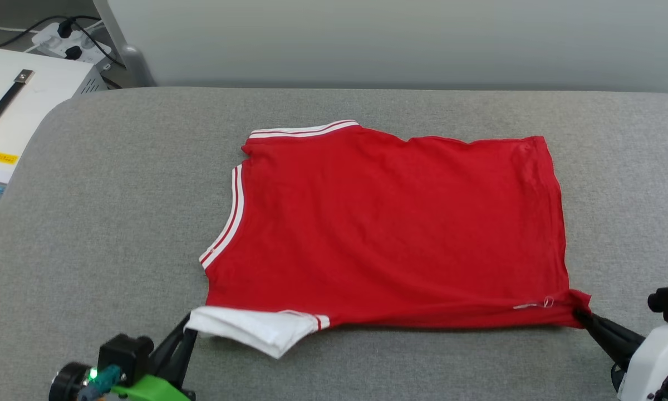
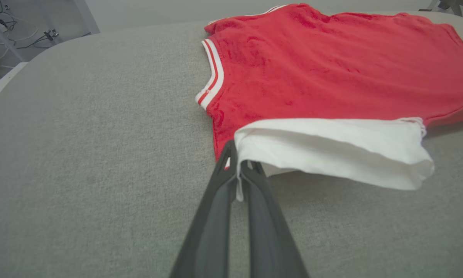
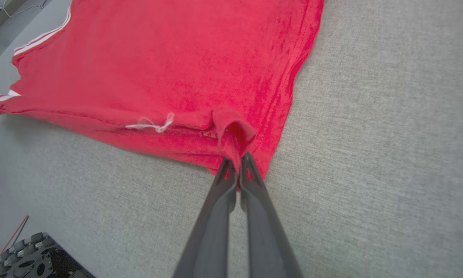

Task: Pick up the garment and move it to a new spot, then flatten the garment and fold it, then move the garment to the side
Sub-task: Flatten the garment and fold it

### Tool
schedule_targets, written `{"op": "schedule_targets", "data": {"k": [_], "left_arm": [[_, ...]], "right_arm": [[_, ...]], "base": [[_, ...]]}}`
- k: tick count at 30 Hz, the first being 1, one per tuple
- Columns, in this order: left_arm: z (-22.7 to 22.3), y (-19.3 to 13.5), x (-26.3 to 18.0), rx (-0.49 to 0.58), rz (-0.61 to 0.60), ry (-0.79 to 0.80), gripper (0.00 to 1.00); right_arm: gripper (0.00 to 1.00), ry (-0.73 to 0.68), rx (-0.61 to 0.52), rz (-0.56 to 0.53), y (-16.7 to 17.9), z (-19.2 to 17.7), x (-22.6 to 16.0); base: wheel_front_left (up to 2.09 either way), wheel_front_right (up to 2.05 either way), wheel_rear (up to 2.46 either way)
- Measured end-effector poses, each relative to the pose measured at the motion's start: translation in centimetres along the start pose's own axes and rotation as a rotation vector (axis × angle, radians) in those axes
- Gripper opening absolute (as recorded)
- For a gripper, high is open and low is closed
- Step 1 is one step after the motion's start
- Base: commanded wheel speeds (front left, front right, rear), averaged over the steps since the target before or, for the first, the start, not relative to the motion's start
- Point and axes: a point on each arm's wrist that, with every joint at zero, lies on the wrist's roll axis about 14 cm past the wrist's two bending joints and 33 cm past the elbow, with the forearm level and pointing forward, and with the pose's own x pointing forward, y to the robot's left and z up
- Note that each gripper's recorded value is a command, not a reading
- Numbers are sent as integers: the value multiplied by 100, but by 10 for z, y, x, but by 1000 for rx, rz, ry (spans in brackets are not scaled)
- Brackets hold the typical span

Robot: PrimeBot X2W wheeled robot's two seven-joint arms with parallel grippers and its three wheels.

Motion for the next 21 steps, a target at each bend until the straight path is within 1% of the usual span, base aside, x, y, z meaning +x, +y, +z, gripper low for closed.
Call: {"op": "schedule_targets", "data": {"k": [5,11,16,21], "left_arm": [[39,1,40,99,-70,-71,0],[70,5,87,186,-125,-101,0],[74,17,122,227,-131,-76,0],[53,28,151,238,-128,2,0]], "right_arm": [[0,-39,-17,-4,-6,29,13],[0,-57,-23,1,-9,53,32],[0,-46,-14,5,-11,61,53],[0,5,0,-10,-20,54,73]], "base": [[0,0,0],[0,0,0],[0,0,0],[0,0,0]]}}
